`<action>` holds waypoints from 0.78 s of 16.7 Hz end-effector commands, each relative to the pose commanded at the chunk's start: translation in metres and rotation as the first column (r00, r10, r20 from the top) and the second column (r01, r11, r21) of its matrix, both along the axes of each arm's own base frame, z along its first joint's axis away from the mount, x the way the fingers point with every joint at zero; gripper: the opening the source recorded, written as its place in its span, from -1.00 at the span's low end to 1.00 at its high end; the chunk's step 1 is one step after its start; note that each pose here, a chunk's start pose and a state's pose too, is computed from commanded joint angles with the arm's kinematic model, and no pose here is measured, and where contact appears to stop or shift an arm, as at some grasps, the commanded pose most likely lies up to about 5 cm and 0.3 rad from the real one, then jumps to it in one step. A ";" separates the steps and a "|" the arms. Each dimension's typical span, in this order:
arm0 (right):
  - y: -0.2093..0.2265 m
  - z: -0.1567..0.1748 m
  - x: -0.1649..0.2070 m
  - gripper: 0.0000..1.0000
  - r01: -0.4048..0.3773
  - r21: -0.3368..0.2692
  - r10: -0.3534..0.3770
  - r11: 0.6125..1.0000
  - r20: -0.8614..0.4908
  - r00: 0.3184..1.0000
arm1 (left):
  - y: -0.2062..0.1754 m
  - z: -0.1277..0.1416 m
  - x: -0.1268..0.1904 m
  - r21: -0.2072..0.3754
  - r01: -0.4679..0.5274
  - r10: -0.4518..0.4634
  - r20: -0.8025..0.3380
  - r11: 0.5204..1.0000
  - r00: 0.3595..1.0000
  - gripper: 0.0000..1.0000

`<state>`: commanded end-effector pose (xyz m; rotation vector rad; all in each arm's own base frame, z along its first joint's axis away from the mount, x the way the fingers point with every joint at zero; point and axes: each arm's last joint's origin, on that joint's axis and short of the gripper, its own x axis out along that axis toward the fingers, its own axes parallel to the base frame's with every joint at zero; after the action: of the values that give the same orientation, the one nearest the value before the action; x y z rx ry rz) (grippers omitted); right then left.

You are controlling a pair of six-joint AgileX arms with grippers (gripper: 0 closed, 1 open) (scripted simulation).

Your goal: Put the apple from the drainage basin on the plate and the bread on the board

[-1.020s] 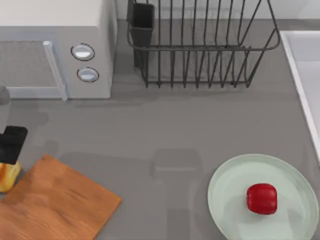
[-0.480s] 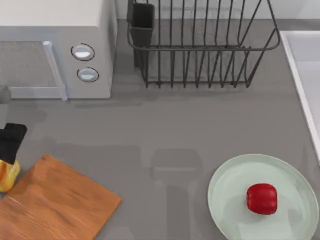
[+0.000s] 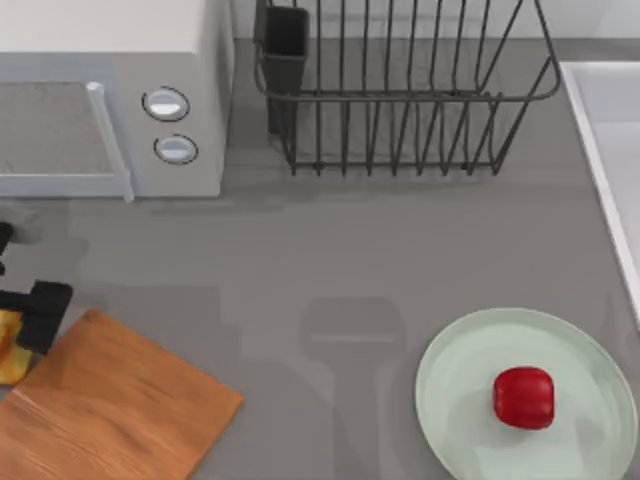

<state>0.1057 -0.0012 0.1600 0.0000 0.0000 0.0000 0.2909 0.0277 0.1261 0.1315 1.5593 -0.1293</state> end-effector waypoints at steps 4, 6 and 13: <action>0.000 0.000 0.000 1.00 0.000 0.000 0.000 1.000 0.000 1.000 | 0.000 -0.012 -0.002 -0.001 0.000 0.000 -0.008 1.000 1.000 1.00; 0.000 0.000 0.000 1.00 0.000 0.000 0.000 1.000 0.000 1.000 | 0.000 -0.012 -0.002 -0.001 0.000 0.000 -0.008 1.000 1.000 1.00; 0.000 0.000 0.000 1.00 0.000 0.000 0.000 1.000 0.000 1.000 | 0.000 -0.012 -0.002 -0.001 0.000 0.000 -0.008 1.000 1.000 -0.06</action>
<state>0.1057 -0.0012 0.1600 0.0000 0.0000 0.0000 0.2892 0.0278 0.1145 0.1307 1.5674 -0.1308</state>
